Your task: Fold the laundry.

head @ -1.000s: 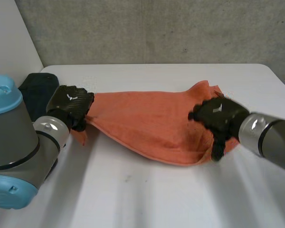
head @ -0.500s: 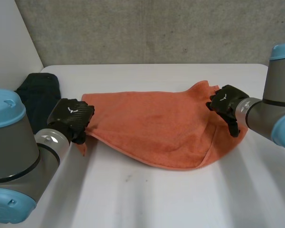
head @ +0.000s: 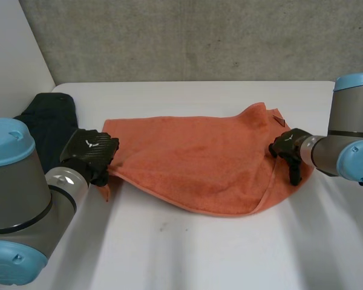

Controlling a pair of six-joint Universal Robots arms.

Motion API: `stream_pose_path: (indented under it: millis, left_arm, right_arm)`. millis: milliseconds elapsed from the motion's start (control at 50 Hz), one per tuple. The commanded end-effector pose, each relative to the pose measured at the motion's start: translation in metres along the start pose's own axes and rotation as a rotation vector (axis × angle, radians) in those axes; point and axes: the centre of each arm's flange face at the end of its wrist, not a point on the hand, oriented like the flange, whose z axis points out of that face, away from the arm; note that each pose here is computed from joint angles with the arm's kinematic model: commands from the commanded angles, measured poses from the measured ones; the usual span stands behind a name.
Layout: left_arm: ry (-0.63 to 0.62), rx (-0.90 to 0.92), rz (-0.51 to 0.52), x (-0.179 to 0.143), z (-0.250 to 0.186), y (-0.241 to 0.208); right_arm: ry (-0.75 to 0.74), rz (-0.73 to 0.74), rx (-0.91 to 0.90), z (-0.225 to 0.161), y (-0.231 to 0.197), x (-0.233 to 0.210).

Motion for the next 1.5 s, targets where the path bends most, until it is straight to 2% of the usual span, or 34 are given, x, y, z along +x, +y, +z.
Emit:
stream_pose_path:
  millis: [20, 140, 260, 380, 460, 520, 660, 840, 980, 1060, 1300, 1380, 1500]
  left_arm:
    - [0.0, -0.002, -0.001, 0.0, 0.0, 0.0]
    - [-0.002, 0.003, 0.0, 0.0, 0.0, -0.001]
    - [-0.016, 0.026, -0.002, -0.004, -0.002, -0.009]
    - [-0.042, 0.068, -0.006, -0.015, -0.01, -0.022]
    - [-0.051, 0.086, -0.005, -0.017, -0.014, -0.027]
    - [-0.042, 0.078, -0.001, -0.015, -0.016, -0.025]
    - [-0.019, 0.045, -0.002, -0.007, -0.013, -0.014]
    - [0.006, 0.009, 0.006, 0.004, 0.021, -0.005]
    - [-0.006, 0.01, 0.011, 0.004, 0.047, -0.005]
    - [0.0, -0.006, 0.007, 0.007, 0.055, 0.0]
    - [0.008, -0.024, 0.009, 0.012, 0.055, 0.006]
    - [0.006, -0.027, 0.008, 0.011, 0.056, 0.007]
    - [0.017, -0.04, 0.011, 0.014, 0.053, 0.011]
  right_arm:
    - [0.001, 0.032, -0.002, -0.001, 0.001, 0.004]
    - [0.087, 0.118, 0.046, -0.024, -0.011, 0.036]
    - [0.107, 0.116, 0.014, -0.058, -0.014, 0.054]
    - [0.116, 0.043, -0.064, -0.126, -0.009, 0.078]
    - [0.118, 0.005, -0.067, -0.151, -0.007, 0.077]
    - [0.059, -0.004, -0.069, -0.16, -0.001, 0.061]
    - [-0.039, 0.071, -0.052, -0.148, 0.024, 0.029]
    - [0.028, 0.213, 0.011, -0.098, 0.052, 0.017]
    - [0.165, 0.269, 0.028, -0.069, 0.051, 0.042]
    - [0.185, 0.276, -0.013, -0.06, 0.054, 0.045]
    - [0.058, 0.222, -0.081, -0.082, 0.042, 0.028]
    - [0.052, 0.164, -0.093, -0.082, 0.042, 0.024]
    - [0.067, 0.155, -0.078, -0.077, 0.041, 0.026]
